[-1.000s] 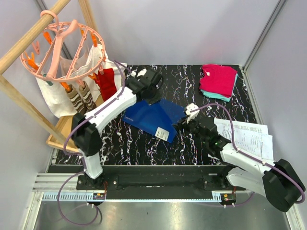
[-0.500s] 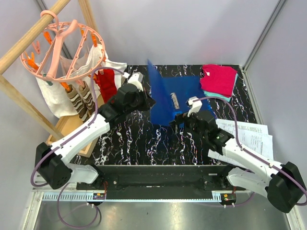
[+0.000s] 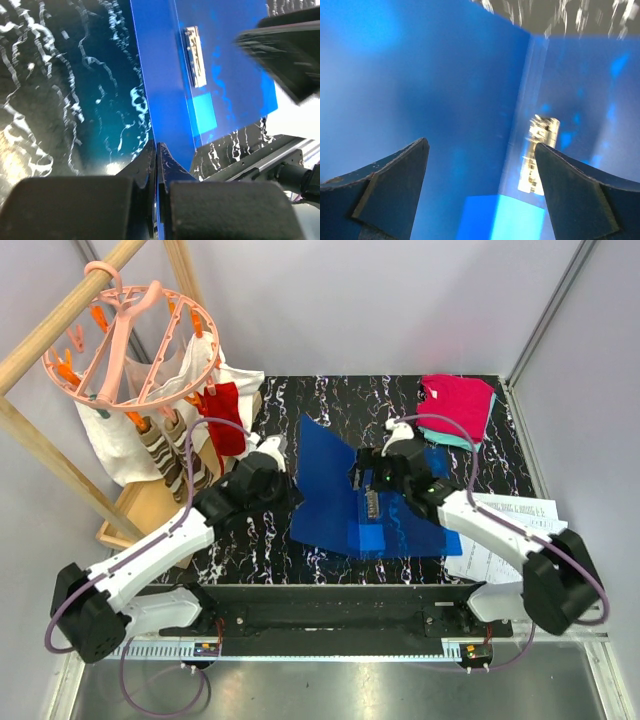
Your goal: Put the files into the folder
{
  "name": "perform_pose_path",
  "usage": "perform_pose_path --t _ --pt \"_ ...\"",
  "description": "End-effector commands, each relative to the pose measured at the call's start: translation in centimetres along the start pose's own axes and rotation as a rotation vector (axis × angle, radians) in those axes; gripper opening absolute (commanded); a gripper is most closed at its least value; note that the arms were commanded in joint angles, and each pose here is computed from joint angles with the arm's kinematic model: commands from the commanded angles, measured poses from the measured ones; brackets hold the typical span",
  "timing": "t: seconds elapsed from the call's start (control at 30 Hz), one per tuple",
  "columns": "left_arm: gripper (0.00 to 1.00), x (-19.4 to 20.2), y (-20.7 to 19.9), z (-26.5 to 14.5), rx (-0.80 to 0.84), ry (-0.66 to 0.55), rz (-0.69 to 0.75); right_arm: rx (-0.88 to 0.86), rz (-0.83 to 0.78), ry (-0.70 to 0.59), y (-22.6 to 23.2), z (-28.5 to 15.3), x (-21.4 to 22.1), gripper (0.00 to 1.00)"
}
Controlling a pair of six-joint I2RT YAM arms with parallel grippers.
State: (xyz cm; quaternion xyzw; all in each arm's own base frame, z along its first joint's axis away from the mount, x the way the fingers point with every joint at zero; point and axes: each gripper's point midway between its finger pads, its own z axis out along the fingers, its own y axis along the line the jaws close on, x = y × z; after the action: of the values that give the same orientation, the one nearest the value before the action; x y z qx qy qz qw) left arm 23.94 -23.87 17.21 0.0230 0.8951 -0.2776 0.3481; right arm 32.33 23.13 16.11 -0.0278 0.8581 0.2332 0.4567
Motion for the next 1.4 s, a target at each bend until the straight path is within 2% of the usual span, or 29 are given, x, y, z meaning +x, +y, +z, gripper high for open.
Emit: perform_pose_path --t 0.0,0.17,0.23,0.33,0.37,0.43,0.6,0.67,0.7,0.83,0.87,0.97,1.03,1.17,1.27,1.37 --pt "0.00 -0.7 2.8 -1.6 -0.128 -0.082 -0.011 0.008 0.030 0.078 0.0 1.3 1.5 0.94" --pt "0.00 -0.2 6.5 -3.2 -0.295 -0.137 -0.069 0.034 0.038 0.168 -1.3 2.8 4.4 0.86" --pt "0.00 0.5 7.2 -3.1 -0.314 -0.133 -0.084 0.015 0.052 0.185 -1.0 3.3 4.9 0.81" --pt "0.00 1.6 7.6 -2.6 -0.320 -0.101 -0.113 -0.084 0.085 0.258 0.8 4.3 6.5 0.68" --pt "0.00 1.9 7.7 -2.5 -0.323 -0.097 -0.123 -0.129 0.094 0.255 1.7 4.5 6.3 0.60" --pt "0.00 2.6 8.3 -2.2 -0.337 -0.091 -0.145 -0.234 0.129 0.252 3.5 4.8 6.3 0.50" --pt "0.00 3.5 9.0 -2.2 -0.348 -0.090 -0.176 -0.374 0.177 0.303 5.8 6.3 7.8 0.49" --pt "0.03 3.8 9.1 -2.3 -0.347 -0.085 -0.176 -0.444 0.204 0.317 6.7 7.0 8.3 0.50" --pt "0.06 3.8 9.1 -2.5 -0.342 -0.088 -0.175 -0.491 0.202 0.304 7.4 7.2 8.0 0.50" --pt "0.41 3.3 8.4 -3.4 -0.302 -0.086 -0.101 -0.550 0.257 0.376 7.4 8.6 10.1 0.49" --pt "0.61 3.2 8.0 -3.7 -0.278 -0.079 -0.073 -0.550 0.264 0.387 7.3 8.8 10.6 0.48" --pt "0.79 1.3 5.0 -5.7 -0.139 -0.078 0.091 -0.531 0.285 0.418 6.4 9.2 12.2 0.46" --pt "0.81 -1.3 1.6 -8.0 -0.011 -0.126 0.163 -0.535 0.297 0.435 6.1 9.2 12.9 0.46" --pt "0.78 -5.0 -3.7 -9.8 0.168 -0.197 0.171 -0.538 0.302 0.456 5.9 9.1 13.7 0.43" --pt "0.63 -6.6 -5.5 -7.1 0.172 -0.174 0.085 -0.528 0.298 0.452 5.8 9.0 13.6 0.42" --pt "0.57 -7.4 -6.0 -6.1 0.163 -0.173 0.079 -0.503 0.293 0.466 5.3 9.3 14.2 0.42"
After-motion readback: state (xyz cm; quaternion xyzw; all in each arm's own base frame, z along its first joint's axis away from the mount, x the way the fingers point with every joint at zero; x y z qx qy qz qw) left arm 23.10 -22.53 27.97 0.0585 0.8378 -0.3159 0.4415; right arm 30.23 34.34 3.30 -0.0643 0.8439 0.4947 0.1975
